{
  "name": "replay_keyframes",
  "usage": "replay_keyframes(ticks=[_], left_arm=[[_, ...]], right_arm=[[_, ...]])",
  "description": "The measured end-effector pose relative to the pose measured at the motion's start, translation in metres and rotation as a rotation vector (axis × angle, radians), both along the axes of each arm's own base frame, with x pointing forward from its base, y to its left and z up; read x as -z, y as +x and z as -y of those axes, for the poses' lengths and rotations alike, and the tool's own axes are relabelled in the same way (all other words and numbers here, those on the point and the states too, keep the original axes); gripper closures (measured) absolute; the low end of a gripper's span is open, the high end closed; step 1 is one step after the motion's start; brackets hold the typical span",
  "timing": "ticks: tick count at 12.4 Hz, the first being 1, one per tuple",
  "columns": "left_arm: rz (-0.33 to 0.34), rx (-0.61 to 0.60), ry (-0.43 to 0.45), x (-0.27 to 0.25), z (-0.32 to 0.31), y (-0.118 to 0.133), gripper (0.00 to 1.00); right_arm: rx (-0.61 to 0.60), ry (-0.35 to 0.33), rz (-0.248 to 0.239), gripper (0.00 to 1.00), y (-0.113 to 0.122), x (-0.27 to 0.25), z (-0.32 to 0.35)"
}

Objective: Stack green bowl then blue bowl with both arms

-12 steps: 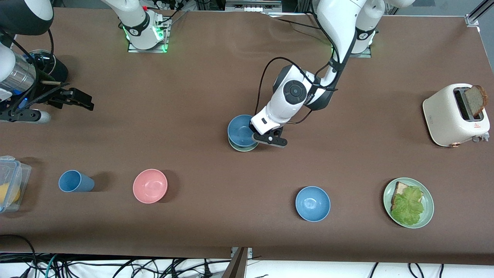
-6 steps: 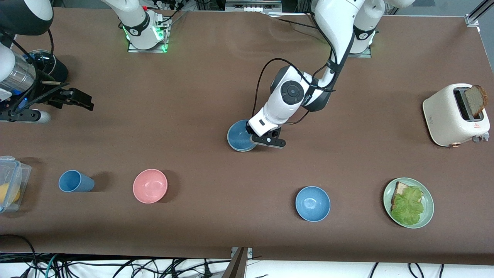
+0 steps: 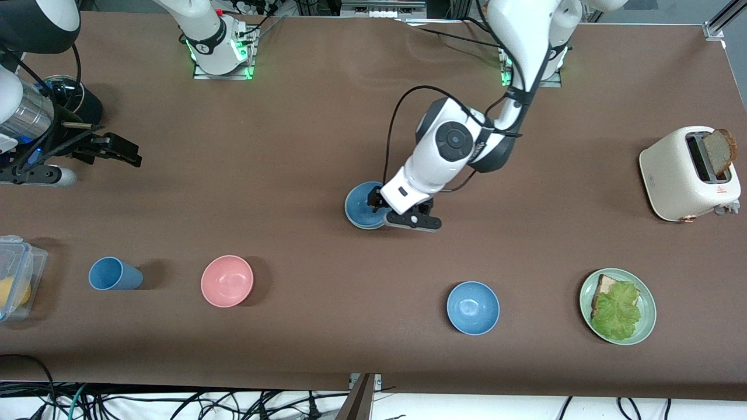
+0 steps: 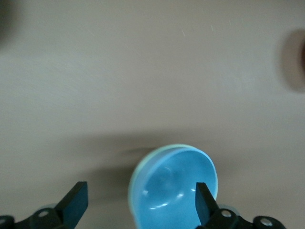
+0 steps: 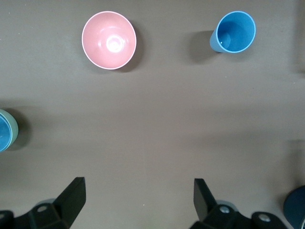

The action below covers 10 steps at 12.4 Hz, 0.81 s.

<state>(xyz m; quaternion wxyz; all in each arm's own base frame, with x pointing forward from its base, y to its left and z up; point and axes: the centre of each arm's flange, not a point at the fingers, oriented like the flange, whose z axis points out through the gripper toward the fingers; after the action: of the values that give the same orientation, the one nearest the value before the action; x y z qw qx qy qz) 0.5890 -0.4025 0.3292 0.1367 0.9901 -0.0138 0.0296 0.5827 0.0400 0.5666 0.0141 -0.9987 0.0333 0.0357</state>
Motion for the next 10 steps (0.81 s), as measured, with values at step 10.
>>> replay_keyframes(ticks=[10], left_arm=[[-0.157,-0.142,0.131,-0.218,-0.317,0.020,0.00]], right_arm=[[-0.003,0.000,0.000,0.00,0.000,0.000,-0.001]])
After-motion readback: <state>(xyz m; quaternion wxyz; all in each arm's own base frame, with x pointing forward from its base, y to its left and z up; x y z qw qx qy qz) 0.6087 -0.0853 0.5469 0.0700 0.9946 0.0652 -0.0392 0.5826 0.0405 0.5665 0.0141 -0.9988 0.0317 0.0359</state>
